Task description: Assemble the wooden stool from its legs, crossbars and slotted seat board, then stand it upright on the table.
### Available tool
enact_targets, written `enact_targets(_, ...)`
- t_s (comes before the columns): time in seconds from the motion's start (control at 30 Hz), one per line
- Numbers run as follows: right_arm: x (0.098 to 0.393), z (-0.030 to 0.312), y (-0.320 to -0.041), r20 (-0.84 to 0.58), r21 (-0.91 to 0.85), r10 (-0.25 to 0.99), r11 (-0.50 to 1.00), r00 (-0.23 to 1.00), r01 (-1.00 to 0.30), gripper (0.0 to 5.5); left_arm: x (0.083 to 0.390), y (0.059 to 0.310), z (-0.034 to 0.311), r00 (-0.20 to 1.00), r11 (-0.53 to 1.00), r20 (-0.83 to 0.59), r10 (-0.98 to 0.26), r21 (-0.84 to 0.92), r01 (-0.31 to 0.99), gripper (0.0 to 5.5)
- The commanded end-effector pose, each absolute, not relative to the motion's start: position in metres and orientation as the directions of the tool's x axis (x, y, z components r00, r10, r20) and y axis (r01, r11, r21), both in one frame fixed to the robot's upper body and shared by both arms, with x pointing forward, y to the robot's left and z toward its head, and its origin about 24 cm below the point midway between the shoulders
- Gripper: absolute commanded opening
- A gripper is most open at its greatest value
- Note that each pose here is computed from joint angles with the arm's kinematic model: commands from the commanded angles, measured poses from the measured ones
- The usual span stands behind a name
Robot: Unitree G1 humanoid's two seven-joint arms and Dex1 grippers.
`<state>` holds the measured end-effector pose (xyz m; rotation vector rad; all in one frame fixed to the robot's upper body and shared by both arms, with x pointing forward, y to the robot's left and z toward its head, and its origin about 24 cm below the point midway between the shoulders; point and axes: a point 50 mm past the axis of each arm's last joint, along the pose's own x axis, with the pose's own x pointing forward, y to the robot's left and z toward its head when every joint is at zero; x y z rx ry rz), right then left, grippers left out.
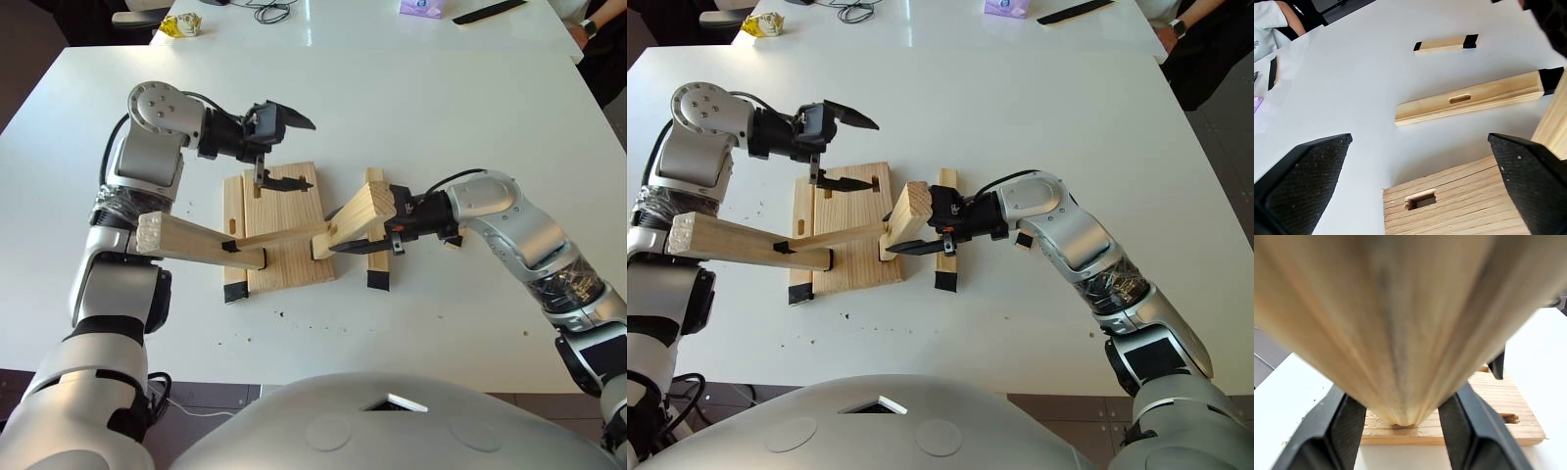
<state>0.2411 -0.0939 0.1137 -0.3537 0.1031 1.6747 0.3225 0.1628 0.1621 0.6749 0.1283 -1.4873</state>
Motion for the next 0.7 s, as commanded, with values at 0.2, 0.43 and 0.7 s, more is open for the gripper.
enact_targets(0.2,0.22,0.051,-0.112,-0.501,0.138,0.844,-0.14,-0.191,-0.98,2.04,0.303,0.166,0.169,-0.017,-0.154,-0.515,-0.857,0.225,0.962,5.17)
enact_targets(0.43,0.219,0.051,-0.111,-0.5,0.136,0.846,-0.135,-0.186,-0.981,2.04,0.293,0.165,0.166,-0.086,-0.219,-0.543,-0.836,0.186,0.958,5.17)
enact_targets(0.7,0.219,0.051,-0.113,-0.506,0.135,0.843,-0.13,-0.181,-0.982,2.04,0.277,0.163,0.161,-0.146,-0.265,-0.549,-0.823,0.143,0.954,5.17)
